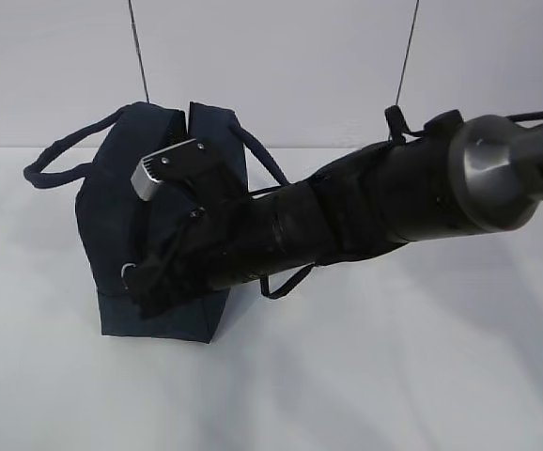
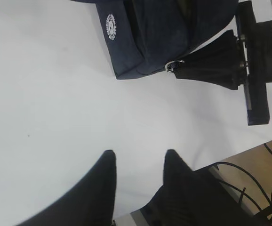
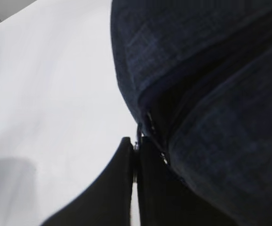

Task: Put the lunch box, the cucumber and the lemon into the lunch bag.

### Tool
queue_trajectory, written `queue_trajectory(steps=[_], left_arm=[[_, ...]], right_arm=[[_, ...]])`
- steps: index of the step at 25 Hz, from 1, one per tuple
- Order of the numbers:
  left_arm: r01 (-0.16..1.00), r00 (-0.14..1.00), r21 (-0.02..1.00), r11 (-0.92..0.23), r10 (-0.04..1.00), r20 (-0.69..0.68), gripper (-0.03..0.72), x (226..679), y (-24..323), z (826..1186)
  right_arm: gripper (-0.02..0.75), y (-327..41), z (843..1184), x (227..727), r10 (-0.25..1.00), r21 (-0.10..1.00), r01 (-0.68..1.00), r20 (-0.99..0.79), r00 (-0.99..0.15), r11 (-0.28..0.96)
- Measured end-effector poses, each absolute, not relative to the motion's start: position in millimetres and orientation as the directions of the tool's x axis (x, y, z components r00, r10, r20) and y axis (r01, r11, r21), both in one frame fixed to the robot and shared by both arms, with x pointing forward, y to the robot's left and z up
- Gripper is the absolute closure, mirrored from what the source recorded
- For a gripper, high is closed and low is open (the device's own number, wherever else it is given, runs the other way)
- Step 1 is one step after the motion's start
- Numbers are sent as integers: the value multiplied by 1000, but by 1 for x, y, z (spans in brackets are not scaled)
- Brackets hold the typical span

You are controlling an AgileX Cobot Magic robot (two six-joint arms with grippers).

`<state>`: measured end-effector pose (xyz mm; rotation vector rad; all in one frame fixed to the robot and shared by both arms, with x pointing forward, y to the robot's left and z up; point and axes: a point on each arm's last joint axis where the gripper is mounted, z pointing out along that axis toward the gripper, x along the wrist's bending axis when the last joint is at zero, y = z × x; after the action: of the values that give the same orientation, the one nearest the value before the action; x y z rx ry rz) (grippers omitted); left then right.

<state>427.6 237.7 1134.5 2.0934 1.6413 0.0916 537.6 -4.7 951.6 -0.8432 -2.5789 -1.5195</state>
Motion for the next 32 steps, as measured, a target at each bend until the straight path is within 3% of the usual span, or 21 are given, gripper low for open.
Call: queue_trajectory(steps=[17,32], left_arm=[[901,282,401,-166,926,-250,444,428,236,1134],[926,268,338,-167,922,-280,444,427,234,1106]], right_arm=[[751,-13,986,536,463,842,392,198,-864,371],[751,-6,1013,549,460,885,279,85,-884,372]])
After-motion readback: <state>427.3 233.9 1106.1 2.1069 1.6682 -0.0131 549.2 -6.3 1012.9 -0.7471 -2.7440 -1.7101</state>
